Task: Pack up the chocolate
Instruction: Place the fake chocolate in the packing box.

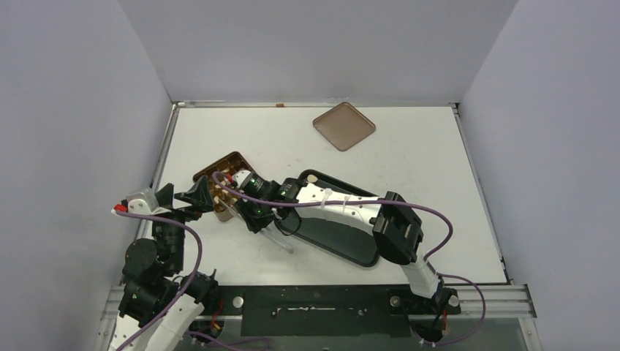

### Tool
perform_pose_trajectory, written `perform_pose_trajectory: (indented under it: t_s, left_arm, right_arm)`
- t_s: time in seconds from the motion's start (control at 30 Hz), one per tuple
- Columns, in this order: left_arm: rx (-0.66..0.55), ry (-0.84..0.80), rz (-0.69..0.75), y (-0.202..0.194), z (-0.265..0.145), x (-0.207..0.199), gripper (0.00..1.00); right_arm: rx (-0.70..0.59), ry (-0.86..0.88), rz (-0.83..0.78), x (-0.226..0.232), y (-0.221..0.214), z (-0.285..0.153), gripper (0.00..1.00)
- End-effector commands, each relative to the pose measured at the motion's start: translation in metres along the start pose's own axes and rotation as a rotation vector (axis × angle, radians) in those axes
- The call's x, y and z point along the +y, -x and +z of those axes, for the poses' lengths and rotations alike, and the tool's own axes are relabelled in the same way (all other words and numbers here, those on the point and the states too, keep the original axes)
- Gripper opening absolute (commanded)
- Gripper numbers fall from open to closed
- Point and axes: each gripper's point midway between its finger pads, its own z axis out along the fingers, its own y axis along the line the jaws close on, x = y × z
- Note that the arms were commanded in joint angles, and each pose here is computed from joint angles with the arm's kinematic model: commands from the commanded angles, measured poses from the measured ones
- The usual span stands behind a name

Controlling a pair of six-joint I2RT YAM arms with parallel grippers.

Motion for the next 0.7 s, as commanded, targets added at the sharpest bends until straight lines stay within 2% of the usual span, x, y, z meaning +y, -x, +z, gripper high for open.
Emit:
perform_pose_trajectory:
  t_s: [0.0, 0.37, 0.67]
  left_arm:
    - [-0.031, -0.006, -0.002, 0.011, 0.0, -0.002, 0.97]
    - [-0.03, -0.011, -0.002, 0.011, 0.0, -0.003, 0.97]
    - [-0.023, -0.024, -0.001, 0.008, 0.001, -0.006, 0.97]
  right_arm:
    - [-0.109, 0.022, -0.019, 0.013, 0.033, -0.022, 0.36]
    - [-0.199, -0.066, 0.038, -0.017, 0.037, -0.065, 0.34]
    - [-0.257, -0.22, 0.19, -0.107, 0.018, -0.113, 0.34]
